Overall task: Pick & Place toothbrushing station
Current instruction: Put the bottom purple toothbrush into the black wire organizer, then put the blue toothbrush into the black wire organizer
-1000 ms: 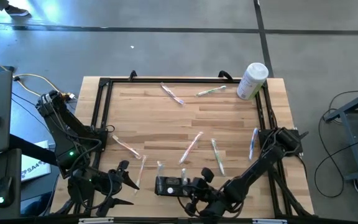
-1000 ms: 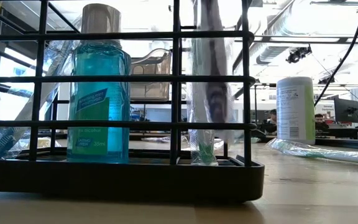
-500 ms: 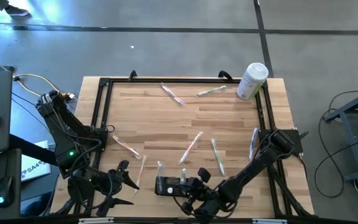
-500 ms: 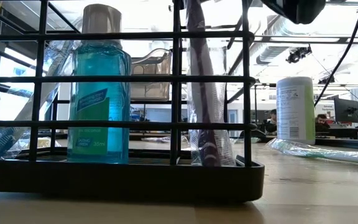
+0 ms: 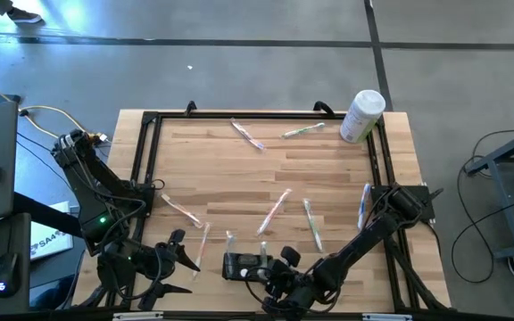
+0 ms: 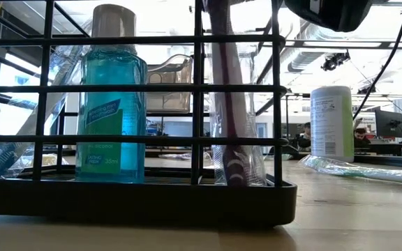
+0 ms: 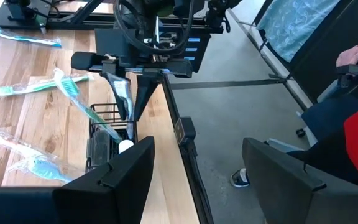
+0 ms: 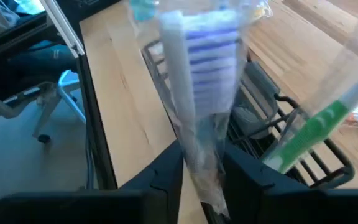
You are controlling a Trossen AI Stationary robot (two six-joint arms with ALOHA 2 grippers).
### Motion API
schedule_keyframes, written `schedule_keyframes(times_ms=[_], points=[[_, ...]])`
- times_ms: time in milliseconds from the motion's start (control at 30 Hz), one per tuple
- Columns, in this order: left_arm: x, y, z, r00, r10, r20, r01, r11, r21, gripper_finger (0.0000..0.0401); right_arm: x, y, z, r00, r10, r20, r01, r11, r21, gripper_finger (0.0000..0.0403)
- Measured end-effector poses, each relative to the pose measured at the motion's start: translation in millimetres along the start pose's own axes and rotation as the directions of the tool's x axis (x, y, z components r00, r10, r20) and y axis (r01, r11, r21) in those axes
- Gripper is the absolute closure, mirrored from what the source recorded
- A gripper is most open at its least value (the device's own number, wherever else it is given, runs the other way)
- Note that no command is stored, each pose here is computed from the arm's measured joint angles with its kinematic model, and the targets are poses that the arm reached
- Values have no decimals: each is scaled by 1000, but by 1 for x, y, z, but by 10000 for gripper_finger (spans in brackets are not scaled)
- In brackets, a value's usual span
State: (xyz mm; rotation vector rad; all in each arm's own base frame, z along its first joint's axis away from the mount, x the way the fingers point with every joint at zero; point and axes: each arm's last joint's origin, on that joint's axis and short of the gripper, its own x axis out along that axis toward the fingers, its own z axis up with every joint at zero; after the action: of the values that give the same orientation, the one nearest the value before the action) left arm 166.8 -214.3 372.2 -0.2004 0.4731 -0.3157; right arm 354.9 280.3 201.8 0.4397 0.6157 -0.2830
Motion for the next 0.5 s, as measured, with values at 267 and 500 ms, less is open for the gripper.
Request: schedule_keyframes(times_ms=[267,500], points=[[0,0,0,1000,-1,-1,1,1000,4,160,-9,1,9,999,36,-22,-35,998,46,243],[0,0,0,1000,-4,-1,4,1000,-2,160,-30,-1,24,998,55,-31,-54,998,44,243]])
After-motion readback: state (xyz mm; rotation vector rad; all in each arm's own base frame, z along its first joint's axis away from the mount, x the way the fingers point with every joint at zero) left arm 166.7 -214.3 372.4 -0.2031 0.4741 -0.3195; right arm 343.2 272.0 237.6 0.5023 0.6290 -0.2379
